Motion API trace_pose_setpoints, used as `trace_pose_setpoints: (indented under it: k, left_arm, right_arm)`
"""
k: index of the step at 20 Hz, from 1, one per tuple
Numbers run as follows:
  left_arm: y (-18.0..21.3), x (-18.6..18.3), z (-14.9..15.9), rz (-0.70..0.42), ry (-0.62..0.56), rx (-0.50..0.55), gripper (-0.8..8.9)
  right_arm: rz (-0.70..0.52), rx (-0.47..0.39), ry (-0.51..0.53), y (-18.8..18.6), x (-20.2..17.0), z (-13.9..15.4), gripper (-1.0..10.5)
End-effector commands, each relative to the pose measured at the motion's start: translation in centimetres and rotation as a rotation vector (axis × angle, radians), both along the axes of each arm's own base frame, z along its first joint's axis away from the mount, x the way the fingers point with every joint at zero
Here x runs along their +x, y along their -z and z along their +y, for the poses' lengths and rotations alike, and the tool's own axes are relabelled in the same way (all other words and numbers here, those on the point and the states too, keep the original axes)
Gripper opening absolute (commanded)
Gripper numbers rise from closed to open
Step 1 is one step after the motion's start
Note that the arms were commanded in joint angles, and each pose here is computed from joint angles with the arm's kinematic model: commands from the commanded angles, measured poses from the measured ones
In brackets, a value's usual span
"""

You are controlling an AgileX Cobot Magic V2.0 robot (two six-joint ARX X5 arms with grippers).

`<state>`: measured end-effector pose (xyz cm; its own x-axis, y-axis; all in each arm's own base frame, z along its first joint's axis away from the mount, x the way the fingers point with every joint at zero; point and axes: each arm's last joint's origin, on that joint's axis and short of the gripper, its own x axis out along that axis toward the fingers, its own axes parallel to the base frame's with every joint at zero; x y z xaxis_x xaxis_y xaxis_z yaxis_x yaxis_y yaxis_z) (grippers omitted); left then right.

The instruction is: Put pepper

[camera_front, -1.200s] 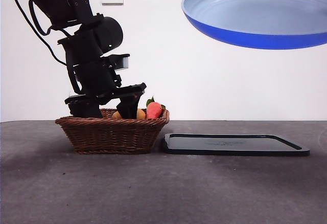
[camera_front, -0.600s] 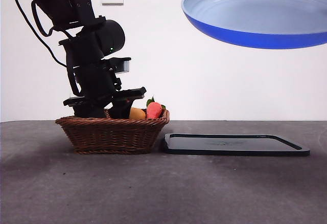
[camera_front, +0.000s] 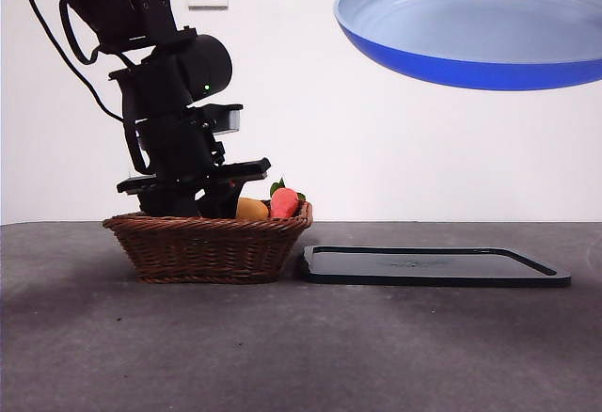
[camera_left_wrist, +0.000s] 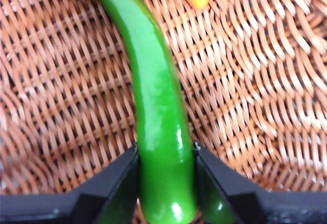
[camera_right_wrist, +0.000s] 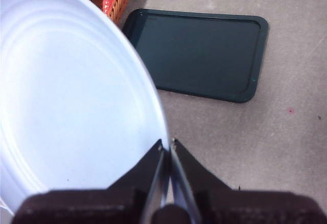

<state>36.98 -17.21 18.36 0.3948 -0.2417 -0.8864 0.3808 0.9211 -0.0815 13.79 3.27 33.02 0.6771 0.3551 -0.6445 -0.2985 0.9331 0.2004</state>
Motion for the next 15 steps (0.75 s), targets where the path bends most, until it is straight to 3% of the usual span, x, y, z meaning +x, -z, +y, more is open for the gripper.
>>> trace_pose_setpoints:
  k: [1, 8, 15]
  left_arm:
    - [-1.5, 0.0, -0.3, -0.038, -0.003, -0.023, 0.84]
    - [-7.3, -2.3, 0.4, -0.134, 0.014, -0.085, 0.84]
    - [-14.2, -8.0, -0.1, -0.167, 0.194, -0.285, 0.84]
  right_arm:
    - [-0.023, 0.014, 0.001, -0.6, 0.1, 0.0, 0.1]
    - [0.028, 0.007, 0.004, 0.1, 1.4, 0.3, 0.1]
    - [0.178, 0.018, 0.033, 3.8, 7.9, 1.6, 0.1]
